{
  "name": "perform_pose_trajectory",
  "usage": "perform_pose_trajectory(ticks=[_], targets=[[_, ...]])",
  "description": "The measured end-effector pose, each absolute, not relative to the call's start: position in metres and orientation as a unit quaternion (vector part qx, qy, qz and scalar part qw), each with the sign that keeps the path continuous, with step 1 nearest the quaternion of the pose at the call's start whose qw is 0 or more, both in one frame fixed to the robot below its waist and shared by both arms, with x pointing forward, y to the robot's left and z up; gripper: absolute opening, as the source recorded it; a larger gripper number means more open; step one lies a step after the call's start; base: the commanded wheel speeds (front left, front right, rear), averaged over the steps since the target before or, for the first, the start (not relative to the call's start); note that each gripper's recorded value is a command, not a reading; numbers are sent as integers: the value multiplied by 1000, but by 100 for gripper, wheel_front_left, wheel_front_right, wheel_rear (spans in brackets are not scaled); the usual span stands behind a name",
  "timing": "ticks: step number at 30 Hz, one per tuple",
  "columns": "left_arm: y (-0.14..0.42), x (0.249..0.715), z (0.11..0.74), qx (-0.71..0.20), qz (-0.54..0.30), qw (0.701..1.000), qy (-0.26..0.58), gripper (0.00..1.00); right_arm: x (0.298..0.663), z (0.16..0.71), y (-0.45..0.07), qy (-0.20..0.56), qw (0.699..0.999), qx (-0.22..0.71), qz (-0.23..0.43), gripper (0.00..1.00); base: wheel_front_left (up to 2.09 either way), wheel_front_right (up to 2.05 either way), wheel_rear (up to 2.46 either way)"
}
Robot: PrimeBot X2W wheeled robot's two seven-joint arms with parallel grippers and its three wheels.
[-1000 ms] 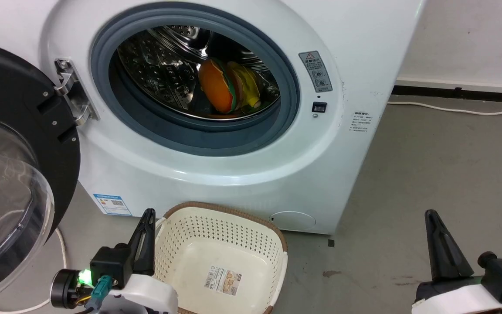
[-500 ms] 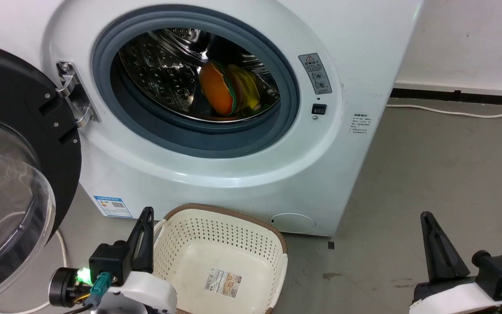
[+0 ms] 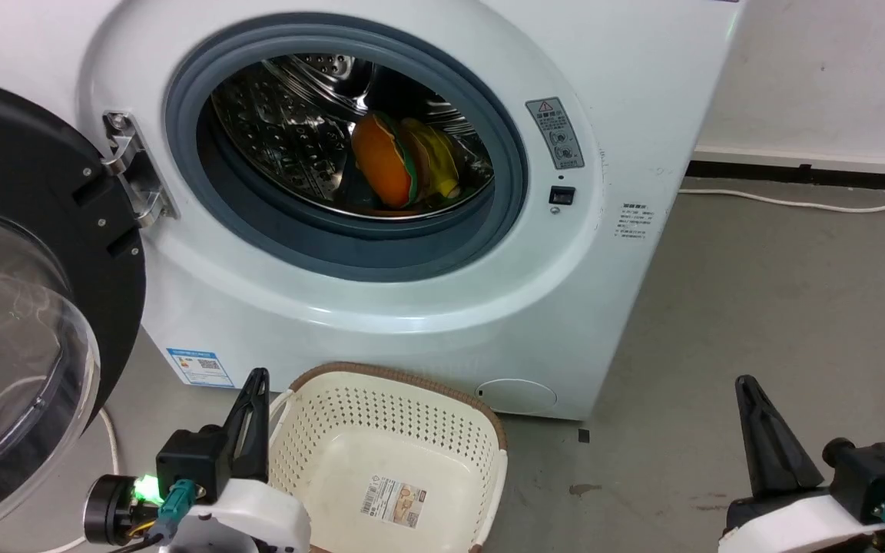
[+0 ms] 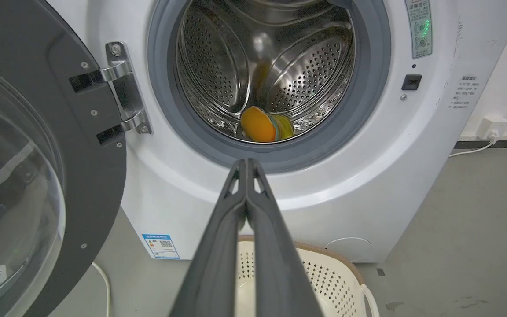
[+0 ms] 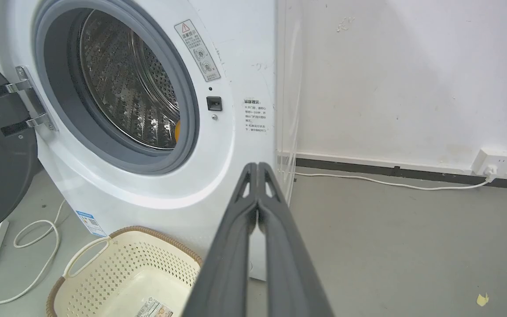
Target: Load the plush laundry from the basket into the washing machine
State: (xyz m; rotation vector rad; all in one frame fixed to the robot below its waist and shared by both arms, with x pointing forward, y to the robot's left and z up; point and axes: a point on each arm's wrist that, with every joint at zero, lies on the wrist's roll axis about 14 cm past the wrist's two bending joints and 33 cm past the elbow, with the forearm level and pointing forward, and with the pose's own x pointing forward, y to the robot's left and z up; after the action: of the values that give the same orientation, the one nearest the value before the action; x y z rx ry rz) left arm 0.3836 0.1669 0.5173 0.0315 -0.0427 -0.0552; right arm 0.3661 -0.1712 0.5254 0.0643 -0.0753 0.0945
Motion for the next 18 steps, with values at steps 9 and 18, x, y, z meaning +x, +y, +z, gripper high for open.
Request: perform_pose_trajectory(ticks=[9, 18], targets=[[167, 383, 521, 17, -26, 999, -22, 0, 368, 528, -169, -36, 998, 27, 50, 0, 0, 0, 0], [168, 383, 522, 17, -22, 999, -19, 0, 368, 526, -168, -27, 998, 18, 53, 0, 0, 0, 0]])
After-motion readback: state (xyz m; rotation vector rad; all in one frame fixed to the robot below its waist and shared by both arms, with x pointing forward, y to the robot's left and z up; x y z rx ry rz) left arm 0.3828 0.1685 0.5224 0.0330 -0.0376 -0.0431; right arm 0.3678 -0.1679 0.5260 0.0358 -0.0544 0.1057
